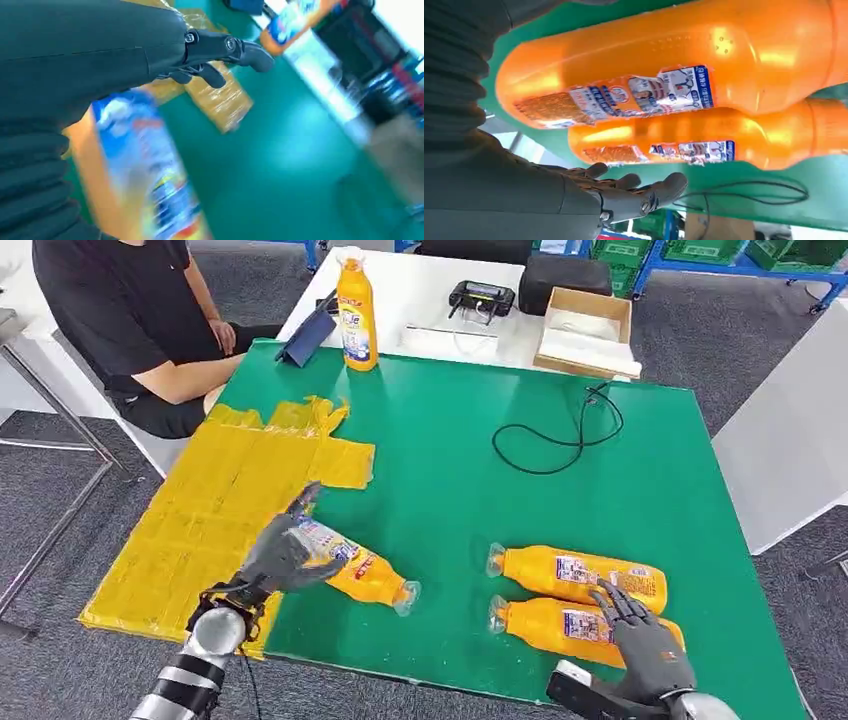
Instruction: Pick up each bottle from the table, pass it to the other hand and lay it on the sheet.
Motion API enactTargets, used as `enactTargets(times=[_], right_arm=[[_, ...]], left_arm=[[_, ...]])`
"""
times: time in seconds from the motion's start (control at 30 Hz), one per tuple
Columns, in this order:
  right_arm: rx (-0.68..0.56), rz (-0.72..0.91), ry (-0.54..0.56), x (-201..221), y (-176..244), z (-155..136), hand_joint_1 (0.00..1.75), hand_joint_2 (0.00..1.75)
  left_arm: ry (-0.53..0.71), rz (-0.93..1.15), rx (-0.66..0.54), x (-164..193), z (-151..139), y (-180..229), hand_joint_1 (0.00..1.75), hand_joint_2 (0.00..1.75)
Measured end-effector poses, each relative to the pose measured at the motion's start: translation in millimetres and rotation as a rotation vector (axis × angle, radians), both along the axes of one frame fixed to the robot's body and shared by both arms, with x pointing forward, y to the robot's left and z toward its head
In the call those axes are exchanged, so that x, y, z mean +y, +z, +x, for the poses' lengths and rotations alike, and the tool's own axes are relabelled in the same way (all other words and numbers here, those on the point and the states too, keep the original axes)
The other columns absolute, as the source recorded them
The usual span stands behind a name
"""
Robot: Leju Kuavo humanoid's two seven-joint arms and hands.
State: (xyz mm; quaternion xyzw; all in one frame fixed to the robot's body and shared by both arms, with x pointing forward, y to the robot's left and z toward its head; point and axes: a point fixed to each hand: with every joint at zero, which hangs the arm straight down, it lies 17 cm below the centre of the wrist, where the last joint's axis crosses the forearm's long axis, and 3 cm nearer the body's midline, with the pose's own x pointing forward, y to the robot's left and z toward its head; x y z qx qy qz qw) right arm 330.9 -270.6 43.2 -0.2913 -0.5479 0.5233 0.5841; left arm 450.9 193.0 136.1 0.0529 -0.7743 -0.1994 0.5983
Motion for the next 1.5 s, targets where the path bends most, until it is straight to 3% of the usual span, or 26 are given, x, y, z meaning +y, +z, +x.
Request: enactTargets(times=[0.23, 0.47, 1.0, 1.4, 1.43, 1.47, 1.5], right_arm=[[0.001, -0.024, -0.019, 8, -7, 27, 0.00, 1.75], [0.032, -0.003, -0.021, 15, -17, 31, 0.00, 1.75], [0.101, -0.071, -0.013, -6, -42, -14, 0.00, 1.75], [0.117, -0.110, -0.029, -20, -47, -26, 0.00, 1.75], [0.130, -0.118, -0.035, -22, -49, -27, 0.19, 1.75], [0.153, -0.127, -0.039, -26, -53, -29, 1.75, 1.75], [0.172, -0.137, -0.041, -30, -57, -30, 1.75, 1.75]], left_arm=[[0.052, -0.161, -0.038, 23, -4, 32, 0.00, 0.00], [0.077, -0.184, -0.061, 33, -5, 41, 0.00, 0.00], [0.141, -0.190, -0.055, 58, -8, 33, 0.00, 0.00], [0.135, -0.200, -0.046, 58, -10, 30, 0.00, 0.00], [0.131, -0.202, -0.044, 57, -11, 30, 0.00, 0.00], [0.127, -0.208, -0.043, 57, -10, 31, 0.00, 0.00], [0.125, -0.209, -0.044, 56, -9, 31, 0.00, 0.00]])
